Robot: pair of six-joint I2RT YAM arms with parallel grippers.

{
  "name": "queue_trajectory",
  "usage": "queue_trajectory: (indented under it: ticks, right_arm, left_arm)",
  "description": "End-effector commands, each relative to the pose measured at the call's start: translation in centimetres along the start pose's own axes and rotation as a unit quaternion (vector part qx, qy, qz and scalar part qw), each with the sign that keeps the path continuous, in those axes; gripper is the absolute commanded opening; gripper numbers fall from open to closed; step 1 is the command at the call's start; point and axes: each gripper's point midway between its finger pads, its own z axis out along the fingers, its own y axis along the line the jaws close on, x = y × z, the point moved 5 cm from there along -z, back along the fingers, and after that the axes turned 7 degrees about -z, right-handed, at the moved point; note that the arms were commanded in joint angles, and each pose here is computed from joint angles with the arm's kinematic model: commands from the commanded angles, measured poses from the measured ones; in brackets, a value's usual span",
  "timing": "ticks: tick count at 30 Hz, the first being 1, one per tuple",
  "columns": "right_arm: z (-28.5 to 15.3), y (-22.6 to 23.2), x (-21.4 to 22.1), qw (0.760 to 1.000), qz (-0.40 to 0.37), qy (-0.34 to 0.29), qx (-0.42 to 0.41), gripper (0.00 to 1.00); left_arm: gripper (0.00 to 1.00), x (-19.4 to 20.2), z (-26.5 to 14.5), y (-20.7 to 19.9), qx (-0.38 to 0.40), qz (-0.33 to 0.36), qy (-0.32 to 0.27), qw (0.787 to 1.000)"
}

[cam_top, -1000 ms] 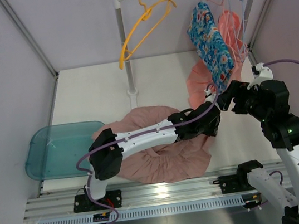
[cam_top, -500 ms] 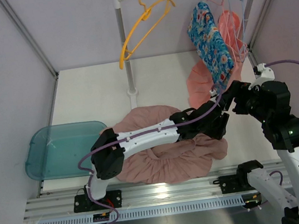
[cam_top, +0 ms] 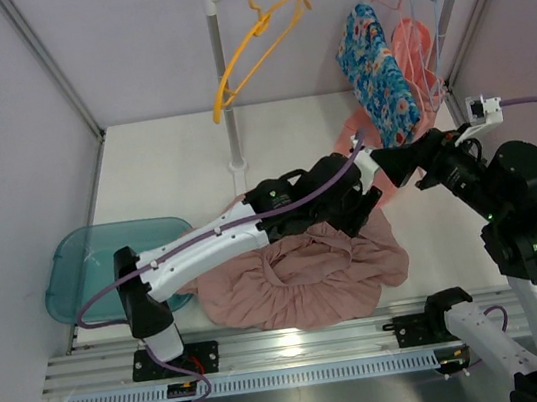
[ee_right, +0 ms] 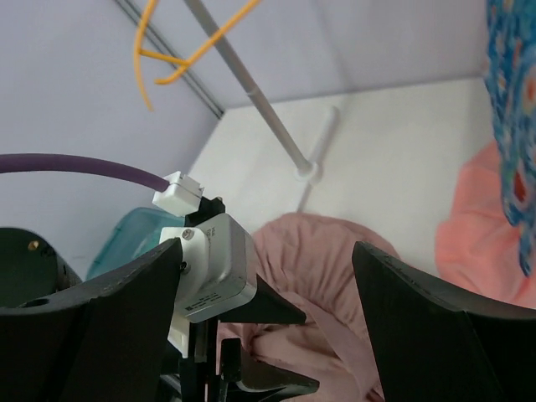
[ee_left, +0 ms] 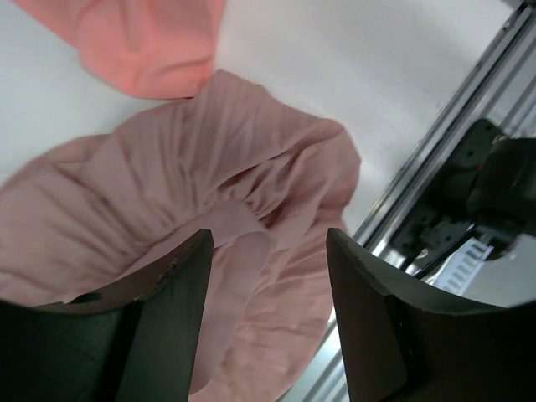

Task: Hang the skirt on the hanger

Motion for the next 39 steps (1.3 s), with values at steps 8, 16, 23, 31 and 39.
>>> queue_trajectory:
  ticks: [8, 16, 23, 31, 39]
  right_arm:
    - [0.8, -4.1, 4.7, 0.989, -0.004, 0.111, 0.095, 0.85]
    - [1.6, -4.4, 4.9, 0.989, -0.003, 0.119, 0.092, 0.85]
    - [2.2, -4.1, 4.8, 0.99, 0.0, 0.122, 0.075, 0.85]
    - [2.6, -3.8, 4.6, 0.99, -0.004, 0.125, 0.06, 0.85]
    - [2.9, -4.4, 5.2, 0.988, -0.007, 0.136, 0.068, 0.85]
  left_arm:
    - [0.66, -17.9, -24.1, 10.6, -0.122, -0.04, -0.393, 0.91]
    - [0.68, -20.8, -31.5, 13.1, -0.171, 0.002, -0.498, 0.85]
    - [0.7, -22.1, -31.4, 17.0, -0.202, 0.0, -0.499, 0.843]
    - [0.7, -23.2, -25.4, 21.8, -0.137, 0.0, -0.45, 0.882]
    - [0.68, -23.1, -21.8, 23.4, -0.078, -0.011, -0.419, 0.904]
